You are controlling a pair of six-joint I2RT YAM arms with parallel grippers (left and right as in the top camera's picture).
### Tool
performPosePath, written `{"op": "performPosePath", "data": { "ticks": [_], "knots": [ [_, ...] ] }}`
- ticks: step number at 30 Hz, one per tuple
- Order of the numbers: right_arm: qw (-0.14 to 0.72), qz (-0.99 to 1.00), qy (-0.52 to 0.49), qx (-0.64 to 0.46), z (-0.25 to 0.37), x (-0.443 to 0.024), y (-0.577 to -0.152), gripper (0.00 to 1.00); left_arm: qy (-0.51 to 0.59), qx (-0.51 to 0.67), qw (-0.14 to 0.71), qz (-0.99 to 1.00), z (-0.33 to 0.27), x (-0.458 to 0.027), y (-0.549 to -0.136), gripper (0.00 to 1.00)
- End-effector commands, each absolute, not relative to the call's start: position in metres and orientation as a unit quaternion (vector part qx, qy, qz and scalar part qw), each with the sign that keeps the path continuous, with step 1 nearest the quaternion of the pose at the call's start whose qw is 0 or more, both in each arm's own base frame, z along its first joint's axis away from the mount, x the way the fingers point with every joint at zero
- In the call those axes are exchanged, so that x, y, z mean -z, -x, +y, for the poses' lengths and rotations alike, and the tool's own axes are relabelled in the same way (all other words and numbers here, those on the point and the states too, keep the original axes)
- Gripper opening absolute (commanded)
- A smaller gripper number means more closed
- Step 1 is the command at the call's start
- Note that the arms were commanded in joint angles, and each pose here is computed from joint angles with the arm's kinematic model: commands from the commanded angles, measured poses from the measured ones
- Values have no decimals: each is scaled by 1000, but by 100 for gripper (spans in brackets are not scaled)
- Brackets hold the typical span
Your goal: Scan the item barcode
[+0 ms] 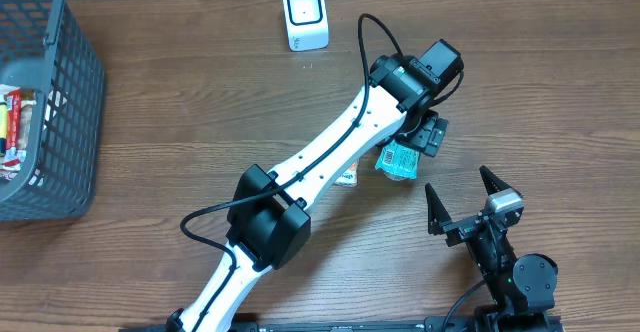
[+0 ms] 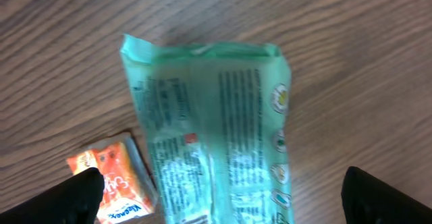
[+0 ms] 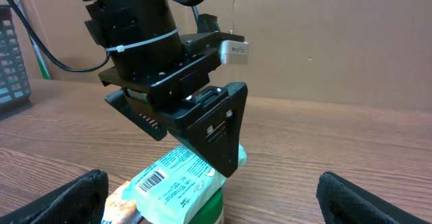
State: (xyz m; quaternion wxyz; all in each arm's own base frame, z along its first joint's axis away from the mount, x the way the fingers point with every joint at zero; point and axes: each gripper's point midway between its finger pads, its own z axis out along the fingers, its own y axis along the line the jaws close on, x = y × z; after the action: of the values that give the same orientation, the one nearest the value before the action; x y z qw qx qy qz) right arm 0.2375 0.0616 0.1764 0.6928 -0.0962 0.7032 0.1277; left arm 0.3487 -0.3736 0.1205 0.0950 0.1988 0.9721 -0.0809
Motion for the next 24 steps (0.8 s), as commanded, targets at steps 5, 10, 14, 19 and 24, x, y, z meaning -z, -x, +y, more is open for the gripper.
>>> {"op": "performPosePath", "data": {
  "ticks": [5,10,14,19,24],
  "knots": [
    [694,704,88,-124,58,-174,-239,100,-179,56,76,979,-371,-91,-350,82],
    [694,704,88,-124,58,-174,-239,100,-181,56,57,980,-373,-77,-345,70],
    [694,704,88,-124,58,-174,-239,100,-181,55,55,980,-373,-75,-345,66],
    [694,704,88,-124,58,-174,-239,100,-182,58,53,980,-374,-76,-344,56],
    [694,704,88,-124,58,-174,-239,100,-178,70,58,980,-371,-89,-347,31]
  ]
}}
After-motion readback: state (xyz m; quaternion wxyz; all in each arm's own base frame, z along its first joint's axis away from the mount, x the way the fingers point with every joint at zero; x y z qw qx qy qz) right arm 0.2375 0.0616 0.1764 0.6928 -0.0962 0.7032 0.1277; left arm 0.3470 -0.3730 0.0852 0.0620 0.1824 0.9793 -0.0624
